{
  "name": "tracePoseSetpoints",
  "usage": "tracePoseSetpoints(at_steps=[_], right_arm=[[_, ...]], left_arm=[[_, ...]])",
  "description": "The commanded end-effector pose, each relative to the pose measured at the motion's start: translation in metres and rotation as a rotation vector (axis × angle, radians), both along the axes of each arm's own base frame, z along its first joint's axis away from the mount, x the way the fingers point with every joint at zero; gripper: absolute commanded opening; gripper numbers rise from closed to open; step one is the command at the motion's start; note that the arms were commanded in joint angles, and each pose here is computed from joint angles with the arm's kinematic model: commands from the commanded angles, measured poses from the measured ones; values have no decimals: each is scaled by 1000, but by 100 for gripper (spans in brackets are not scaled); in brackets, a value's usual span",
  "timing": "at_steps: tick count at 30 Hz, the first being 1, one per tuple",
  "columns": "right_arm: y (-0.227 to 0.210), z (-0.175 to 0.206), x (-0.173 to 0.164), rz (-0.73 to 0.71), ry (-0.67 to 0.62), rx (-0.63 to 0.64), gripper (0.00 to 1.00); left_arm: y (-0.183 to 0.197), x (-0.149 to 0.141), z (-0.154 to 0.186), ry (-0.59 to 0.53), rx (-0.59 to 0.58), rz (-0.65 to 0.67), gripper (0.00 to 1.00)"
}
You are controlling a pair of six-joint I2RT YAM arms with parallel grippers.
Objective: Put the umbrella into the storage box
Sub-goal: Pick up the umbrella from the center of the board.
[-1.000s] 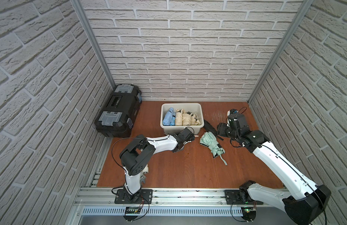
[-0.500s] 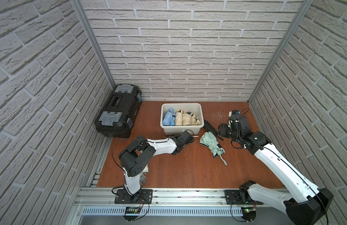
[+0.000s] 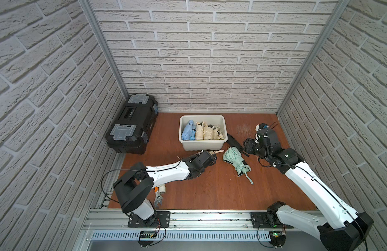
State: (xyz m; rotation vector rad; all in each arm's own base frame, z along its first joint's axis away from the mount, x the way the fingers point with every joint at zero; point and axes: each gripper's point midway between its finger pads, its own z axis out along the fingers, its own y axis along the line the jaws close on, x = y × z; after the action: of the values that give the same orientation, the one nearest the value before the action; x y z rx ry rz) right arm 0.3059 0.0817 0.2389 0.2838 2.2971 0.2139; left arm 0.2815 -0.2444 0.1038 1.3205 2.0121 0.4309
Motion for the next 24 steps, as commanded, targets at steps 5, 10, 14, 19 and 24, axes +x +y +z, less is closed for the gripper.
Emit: tracePoseSetpoints(at_steps=[5,10,14,19,24], right_arm=[[19,12,0,129,-51,36,61],[47,19,0,286,-78,95,61],[91,31,-5,531,-106,217,65],[133,39,-14,734,-75,374,72],[157,54,-11,841,-99,457,79]], left_arm=[[-9,-6,67,64,-502,153,19],[-4,-1,106,130,-835,204,19],[9,13,130,201,-1100,243,19],[14,20,154,260,-1296,194,19],[6,17,180,343,-1446,81,21]])
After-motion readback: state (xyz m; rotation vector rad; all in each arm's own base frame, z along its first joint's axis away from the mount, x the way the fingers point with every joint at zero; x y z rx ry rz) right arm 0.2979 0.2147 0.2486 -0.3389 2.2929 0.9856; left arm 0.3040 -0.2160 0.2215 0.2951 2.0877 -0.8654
